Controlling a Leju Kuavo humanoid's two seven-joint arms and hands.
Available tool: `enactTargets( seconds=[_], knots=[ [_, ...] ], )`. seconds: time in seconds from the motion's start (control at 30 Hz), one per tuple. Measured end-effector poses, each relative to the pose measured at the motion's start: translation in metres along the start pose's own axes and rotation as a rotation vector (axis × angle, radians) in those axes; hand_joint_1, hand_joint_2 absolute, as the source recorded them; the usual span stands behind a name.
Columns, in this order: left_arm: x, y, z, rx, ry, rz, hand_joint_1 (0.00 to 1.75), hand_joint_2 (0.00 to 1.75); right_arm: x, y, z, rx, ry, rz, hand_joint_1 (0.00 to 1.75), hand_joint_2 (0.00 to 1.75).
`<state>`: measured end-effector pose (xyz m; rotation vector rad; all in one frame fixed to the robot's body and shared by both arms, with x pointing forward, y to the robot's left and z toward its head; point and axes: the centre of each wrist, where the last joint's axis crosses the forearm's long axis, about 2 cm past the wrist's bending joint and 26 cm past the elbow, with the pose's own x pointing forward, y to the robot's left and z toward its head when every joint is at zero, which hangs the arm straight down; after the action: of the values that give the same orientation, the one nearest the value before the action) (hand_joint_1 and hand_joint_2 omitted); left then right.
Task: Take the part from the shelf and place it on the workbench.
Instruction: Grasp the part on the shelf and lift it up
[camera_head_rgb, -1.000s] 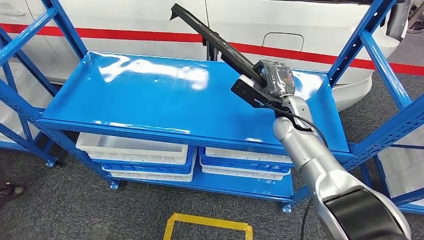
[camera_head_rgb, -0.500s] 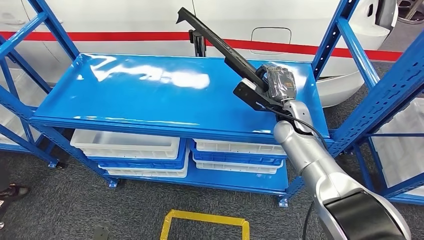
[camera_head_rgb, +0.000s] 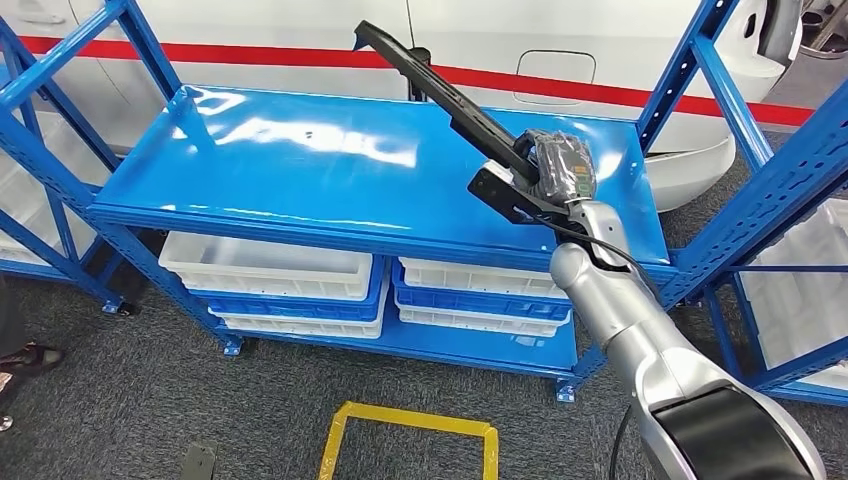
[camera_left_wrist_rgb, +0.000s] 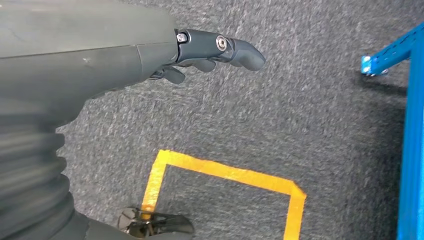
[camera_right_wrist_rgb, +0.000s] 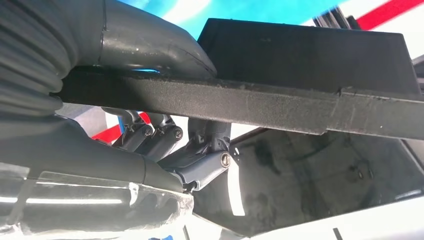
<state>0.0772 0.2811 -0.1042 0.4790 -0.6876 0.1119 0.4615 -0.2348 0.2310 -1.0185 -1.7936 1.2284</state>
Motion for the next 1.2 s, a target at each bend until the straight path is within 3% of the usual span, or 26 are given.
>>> enactTargets(
  seconds=[1.2],
  knots=[
    [-0.003,-0.005,0.005,-0.016,-0.002,0.001,0.00,1.75,-0.013,-0.008,0.000,0.002,0.001,0.027,1.75,1.75]
  ],
)
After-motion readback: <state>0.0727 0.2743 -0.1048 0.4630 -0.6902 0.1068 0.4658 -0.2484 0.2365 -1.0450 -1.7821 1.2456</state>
